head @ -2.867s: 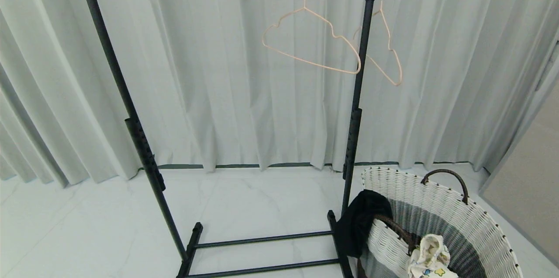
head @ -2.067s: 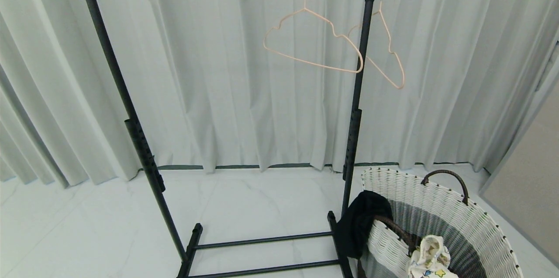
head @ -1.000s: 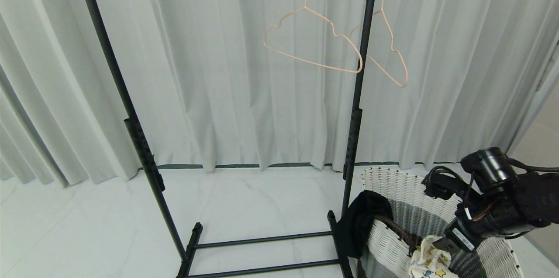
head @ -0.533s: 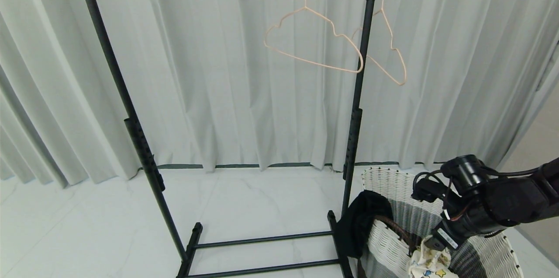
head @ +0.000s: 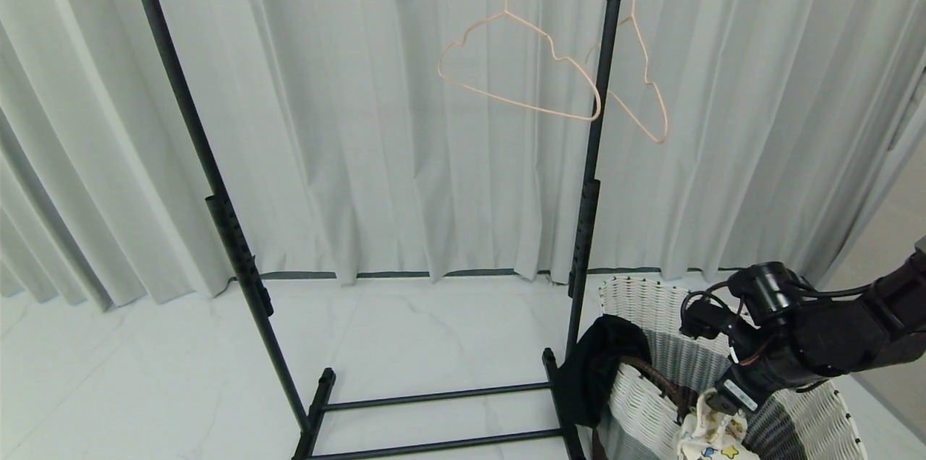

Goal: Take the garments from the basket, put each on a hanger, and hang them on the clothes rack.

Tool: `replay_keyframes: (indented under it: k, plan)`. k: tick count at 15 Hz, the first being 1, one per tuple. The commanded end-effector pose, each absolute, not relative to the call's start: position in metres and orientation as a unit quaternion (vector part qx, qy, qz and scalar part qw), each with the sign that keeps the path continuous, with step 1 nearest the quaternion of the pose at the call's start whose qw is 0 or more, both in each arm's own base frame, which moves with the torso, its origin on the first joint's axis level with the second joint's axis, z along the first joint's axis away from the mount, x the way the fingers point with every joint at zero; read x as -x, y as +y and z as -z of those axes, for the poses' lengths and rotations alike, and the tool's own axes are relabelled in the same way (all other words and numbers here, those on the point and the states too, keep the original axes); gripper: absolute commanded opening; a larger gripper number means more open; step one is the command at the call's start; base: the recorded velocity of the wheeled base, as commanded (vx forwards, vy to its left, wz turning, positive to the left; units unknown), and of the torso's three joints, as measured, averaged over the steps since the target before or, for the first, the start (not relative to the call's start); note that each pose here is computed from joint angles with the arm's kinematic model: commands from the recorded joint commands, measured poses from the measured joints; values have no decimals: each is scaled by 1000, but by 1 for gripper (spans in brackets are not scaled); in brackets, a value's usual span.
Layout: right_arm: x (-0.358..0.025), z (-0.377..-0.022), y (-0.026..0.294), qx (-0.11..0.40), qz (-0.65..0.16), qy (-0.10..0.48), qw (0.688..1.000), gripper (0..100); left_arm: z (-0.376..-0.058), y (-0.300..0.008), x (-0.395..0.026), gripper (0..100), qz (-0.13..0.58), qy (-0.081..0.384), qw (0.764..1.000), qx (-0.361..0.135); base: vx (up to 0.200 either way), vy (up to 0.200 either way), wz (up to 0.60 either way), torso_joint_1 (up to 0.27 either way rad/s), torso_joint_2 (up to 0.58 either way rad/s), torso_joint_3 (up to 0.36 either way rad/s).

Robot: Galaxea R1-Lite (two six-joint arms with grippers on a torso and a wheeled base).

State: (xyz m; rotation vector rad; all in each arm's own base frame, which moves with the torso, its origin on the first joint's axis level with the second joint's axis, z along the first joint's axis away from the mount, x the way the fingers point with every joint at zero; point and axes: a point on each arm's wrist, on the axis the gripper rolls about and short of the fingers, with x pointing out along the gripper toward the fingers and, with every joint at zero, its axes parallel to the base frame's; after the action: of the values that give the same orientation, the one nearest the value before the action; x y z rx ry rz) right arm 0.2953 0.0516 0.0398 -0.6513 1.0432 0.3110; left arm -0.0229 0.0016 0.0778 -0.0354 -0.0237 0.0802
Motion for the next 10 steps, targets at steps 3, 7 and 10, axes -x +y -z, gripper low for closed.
replay_keyframes:
  k: [3,7,10]
  plan:
    - [-297,-39,49,302,-141,483,810,0,-78,2,23,100,-40,-12,999,18,0,0,0,0,0,0]
    - [-293,-55,49,302,-135,464,822,0,-78,2,23,100,-40,-12,999,18,0,0,0,0,0,0]
    - [-260,-104,44,303,-130,447,832,0,-78,2,23,100,-40,-12,999,18,0,0,0,0,0,0]
